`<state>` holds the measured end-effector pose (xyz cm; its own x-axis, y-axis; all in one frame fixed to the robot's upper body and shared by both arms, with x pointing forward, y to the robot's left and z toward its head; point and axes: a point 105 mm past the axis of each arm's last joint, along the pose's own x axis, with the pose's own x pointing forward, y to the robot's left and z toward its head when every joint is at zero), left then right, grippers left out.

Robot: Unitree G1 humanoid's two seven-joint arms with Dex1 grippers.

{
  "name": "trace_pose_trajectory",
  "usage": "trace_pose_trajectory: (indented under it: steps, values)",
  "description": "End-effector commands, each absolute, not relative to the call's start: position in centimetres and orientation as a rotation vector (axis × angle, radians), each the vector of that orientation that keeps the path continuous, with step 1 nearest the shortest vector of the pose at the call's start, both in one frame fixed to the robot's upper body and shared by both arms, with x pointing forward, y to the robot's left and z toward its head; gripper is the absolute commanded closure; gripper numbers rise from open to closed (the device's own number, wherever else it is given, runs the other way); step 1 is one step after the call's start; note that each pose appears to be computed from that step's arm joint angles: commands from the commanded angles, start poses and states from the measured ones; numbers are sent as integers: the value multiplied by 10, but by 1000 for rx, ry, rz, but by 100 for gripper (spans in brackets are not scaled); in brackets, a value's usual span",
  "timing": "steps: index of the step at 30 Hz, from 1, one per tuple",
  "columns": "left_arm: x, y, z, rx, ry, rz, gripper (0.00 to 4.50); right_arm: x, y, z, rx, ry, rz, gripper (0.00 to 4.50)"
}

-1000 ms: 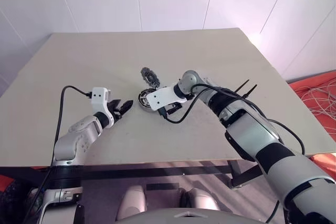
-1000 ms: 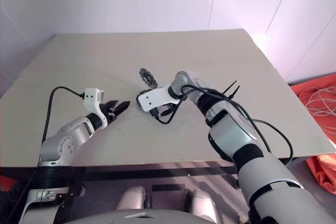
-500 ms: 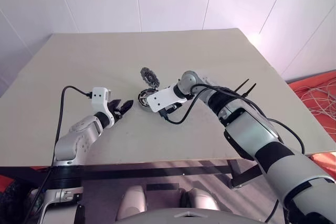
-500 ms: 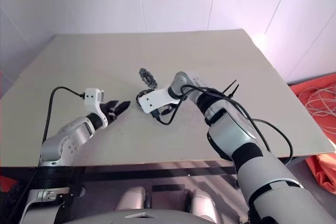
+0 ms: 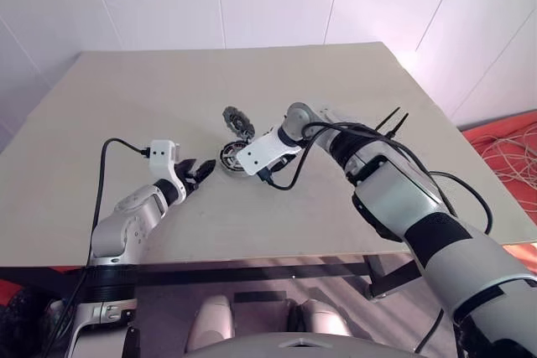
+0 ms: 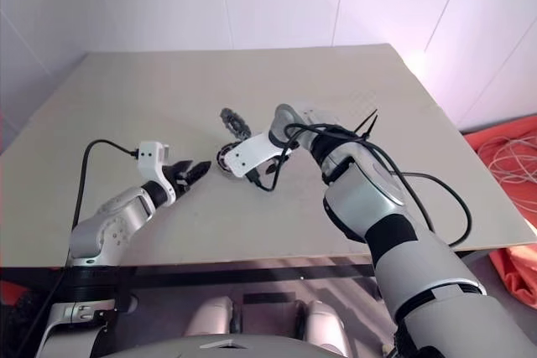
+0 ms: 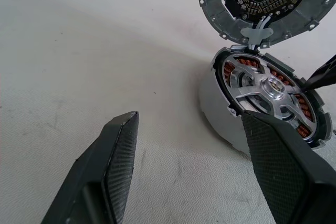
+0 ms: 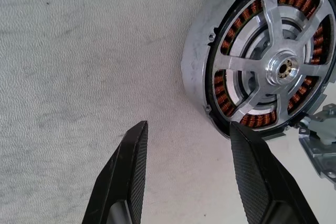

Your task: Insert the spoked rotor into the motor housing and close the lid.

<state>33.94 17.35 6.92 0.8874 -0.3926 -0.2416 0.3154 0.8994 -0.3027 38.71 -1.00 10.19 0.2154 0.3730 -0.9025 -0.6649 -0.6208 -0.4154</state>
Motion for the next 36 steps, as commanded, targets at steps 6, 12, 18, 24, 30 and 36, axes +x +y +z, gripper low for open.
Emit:
trace_pose_trajectory:
  steps: [6,12,18,24,30,36]
  values:
    - [340,177,84,-250,237,-359,119,377,13,113,-1667,175,1623,180]
    - [341,177,85,-247,236,-360,119,373,11,105,-1661,192,1648,197]
    - [341,177,85,-246,238,-362,119,375,7,102,-1660,210,1630,373]
    - [341,177,84,-247,238,-361,119,376,9,103,-1655,199,1617,407]
    - [341,177,84,-248,237,-360,119,378,12,106,-1643,190,1597,438]
    - [342,176,84,-249,238,-362,119,377,6,106,-1655,205,1625,450]
